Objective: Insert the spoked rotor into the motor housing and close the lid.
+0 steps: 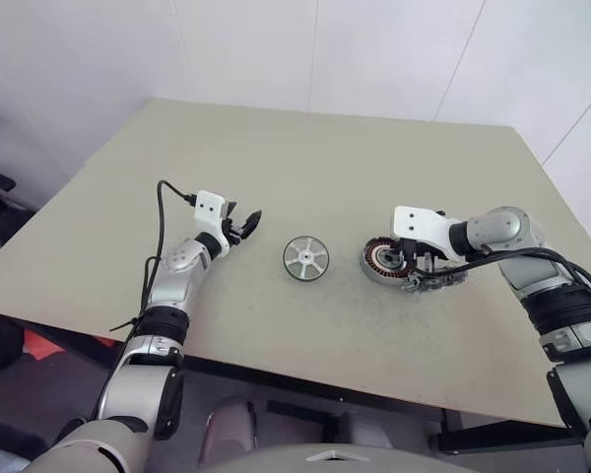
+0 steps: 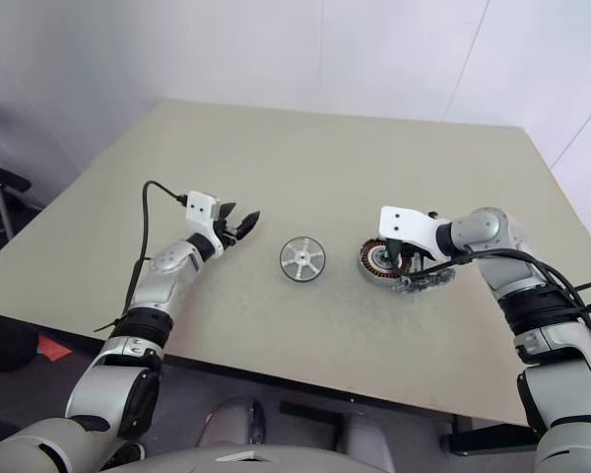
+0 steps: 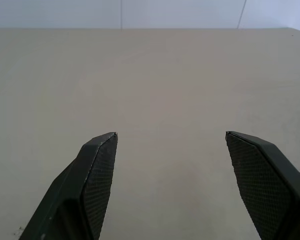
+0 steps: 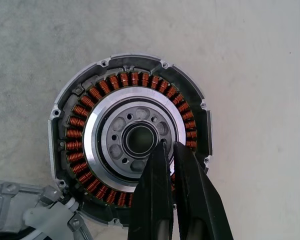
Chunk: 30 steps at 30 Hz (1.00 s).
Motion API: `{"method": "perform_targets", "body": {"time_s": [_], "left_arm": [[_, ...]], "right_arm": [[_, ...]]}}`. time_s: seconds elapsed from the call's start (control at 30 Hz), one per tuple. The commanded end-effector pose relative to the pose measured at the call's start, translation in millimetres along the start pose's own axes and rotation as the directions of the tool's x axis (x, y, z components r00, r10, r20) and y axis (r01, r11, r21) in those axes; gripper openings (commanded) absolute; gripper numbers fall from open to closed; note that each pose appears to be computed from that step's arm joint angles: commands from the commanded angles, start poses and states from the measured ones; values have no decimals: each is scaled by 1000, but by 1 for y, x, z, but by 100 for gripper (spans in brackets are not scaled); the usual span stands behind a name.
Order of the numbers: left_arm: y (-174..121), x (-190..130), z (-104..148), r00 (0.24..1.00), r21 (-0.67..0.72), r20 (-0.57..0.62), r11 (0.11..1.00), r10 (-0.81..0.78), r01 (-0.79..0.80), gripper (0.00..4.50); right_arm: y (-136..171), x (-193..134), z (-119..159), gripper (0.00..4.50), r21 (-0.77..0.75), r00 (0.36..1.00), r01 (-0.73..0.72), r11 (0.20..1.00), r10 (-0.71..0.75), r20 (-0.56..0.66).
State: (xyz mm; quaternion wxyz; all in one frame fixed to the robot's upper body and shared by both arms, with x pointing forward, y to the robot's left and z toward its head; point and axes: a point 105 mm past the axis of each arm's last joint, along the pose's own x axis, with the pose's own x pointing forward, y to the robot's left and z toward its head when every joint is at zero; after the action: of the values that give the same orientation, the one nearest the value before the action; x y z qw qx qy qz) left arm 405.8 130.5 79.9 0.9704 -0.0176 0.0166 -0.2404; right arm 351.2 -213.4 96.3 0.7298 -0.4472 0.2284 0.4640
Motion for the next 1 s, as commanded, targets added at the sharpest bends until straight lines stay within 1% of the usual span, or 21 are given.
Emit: {"method": "perform_targets", "body": {"time_s": [0.03,0.13,0.23,0.27,0.43,0.57,0.87,0.93,1.0], "left_arm": [[3,1,14,999,25,47,1000,3,-4,369],[2,1,14,999,26,46,1000,2,-3,369],[2,1,14,999,26,46,1000,1,-2,369],[2,1,14,999,27,45,1000,0,-2,369],[2,2,14,999,27,47,1000,0,-1,369],[2,2,14,999,26,47,1000,0,-1,369],[1,3,15,999,26,46,1000,-5,4,369],[1,3,15,999,27,46,1000,-4,3,369],[1,3,15,999,27,46,1000,-3,2,369]], "right_arm": [[6,5,-2,18,-5,1000,-20,1000,20,-6],[-3,2,1,18,-6,1000,21,1000,-21,4],[-11,-7,10,18,-24,998,52,998,-52,29],[-12,-9,14,8,-31,998,54,998,-53,38],[-8,-14,22,8,-47,998,27,999,-24,64],[-11,-16,25,8,-55,997,49,997,-46,65],[-11,-18,15,8,-42,998,54,998,-53,30],[-9,-16,15,8,-36,998,46,998,-45,33],[-3,-10,8,8,-19,1000,25,1000,-24,15]]}}
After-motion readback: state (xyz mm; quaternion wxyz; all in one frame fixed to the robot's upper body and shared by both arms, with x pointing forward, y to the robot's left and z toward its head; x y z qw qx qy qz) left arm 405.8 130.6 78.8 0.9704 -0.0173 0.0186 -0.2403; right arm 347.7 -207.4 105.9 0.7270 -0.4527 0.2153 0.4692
